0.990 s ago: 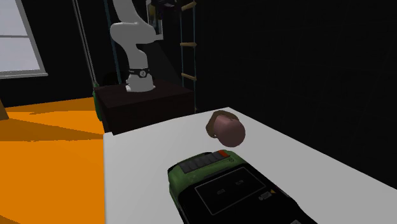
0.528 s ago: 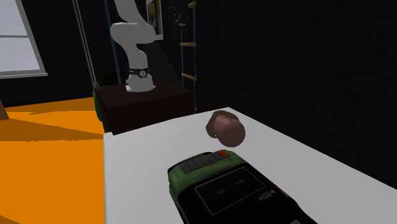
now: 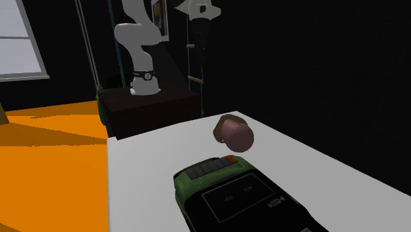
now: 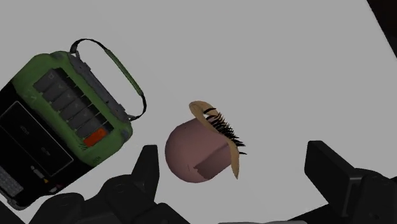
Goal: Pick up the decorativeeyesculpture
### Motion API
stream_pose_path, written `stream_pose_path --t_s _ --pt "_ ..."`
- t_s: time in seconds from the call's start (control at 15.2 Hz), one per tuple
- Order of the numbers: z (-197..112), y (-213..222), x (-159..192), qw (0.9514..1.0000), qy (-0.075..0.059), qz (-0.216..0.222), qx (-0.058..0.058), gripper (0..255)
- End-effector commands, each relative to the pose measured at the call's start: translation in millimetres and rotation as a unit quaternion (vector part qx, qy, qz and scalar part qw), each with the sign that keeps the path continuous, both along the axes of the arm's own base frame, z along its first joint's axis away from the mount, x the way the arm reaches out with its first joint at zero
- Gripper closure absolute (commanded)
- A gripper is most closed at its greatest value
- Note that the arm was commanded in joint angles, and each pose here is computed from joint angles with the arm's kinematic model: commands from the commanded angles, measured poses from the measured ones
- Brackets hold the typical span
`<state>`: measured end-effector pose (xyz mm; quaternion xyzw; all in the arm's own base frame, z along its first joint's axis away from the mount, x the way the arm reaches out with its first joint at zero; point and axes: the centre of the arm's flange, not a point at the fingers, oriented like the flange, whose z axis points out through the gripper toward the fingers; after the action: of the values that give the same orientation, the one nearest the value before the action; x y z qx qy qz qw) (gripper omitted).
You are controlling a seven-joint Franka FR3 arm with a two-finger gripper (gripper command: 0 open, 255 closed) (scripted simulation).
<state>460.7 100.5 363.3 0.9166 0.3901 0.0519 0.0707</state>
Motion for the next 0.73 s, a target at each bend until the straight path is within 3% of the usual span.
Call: stream_pose_path --t_s 0.0,0.33,0.66 --pt "-22.2 10.3 11.0 0.9995 -0.003 0.032 -0.008 0" --pt "-76.6 37.3 36.2 0.9938 -0.01 0.107 -0.028 0" --pt "-131.8 65.7 58.0 0.9821 -0.016 0.182 -0.047 0"
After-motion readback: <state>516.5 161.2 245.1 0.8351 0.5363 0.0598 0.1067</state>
